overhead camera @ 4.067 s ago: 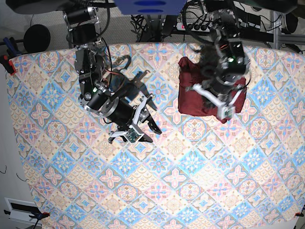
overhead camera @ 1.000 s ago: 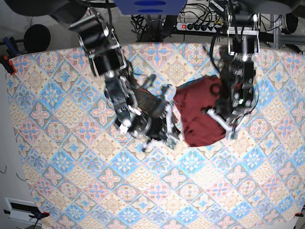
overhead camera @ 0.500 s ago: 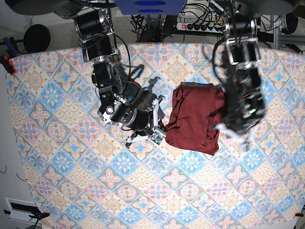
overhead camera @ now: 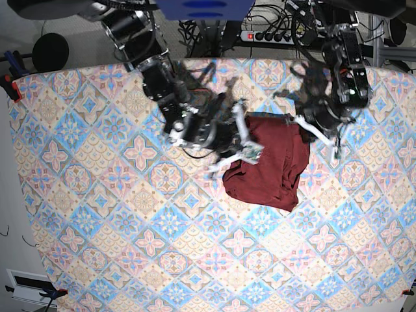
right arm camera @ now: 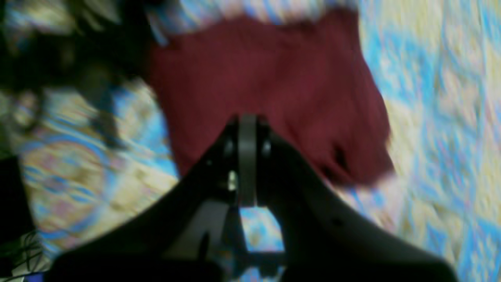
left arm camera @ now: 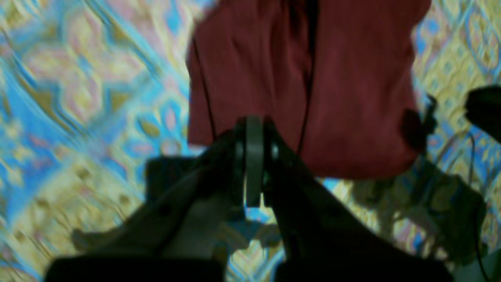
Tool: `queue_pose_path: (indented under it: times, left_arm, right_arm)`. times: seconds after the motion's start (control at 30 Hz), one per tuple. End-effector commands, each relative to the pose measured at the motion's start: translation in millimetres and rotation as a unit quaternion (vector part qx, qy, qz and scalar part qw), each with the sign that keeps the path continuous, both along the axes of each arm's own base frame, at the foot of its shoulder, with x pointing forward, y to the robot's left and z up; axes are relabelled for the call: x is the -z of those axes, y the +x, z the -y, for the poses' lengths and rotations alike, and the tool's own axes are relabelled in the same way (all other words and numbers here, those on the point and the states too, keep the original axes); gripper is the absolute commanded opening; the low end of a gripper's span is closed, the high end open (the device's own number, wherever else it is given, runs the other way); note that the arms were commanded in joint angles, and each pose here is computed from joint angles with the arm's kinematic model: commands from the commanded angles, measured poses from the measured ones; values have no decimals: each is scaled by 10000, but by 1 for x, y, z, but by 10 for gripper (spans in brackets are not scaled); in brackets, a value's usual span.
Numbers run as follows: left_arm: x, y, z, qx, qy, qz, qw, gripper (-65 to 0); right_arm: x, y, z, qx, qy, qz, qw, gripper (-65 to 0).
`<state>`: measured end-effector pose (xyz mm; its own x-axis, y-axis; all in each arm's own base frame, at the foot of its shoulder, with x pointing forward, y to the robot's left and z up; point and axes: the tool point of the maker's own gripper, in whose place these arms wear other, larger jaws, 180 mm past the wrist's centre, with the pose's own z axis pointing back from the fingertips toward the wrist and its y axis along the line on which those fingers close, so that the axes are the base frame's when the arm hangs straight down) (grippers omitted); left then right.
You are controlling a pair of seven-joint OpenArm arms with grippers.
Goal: Layout the t-shirt on the table in an organized manner, then fold the t-shirt properly
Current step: 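Grasp the bundle edges with both grippers and fold it over, then release the bundle with both grippers and lift them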
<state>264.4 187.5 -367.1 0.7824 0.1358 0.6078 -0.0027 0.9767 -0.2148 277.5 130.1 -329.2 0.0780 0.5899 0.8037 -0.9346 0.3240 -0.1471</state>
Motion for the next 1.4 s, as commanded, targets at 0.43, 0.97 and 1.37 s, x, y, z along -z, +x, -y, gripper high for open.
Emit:
queue_pose_path:
  times: [0.43,0.97,1.37]
  left_arm:
    - [35,22,-49,-320,156,-486,9982,-650]
    - [-62,-18,-103,-1572,-313,983,9822,-650]
    - [-66,-59,-126,-2378,-1178,1208,9565,-650]
  right_arm:
    - [17,-17,-20,-369,-77,-244,9990,-647]
    - [-4,-22,-52,-463,333,-267,9980,-647]
    - [27,-20,-51,-410,290,-681,9964,-648]
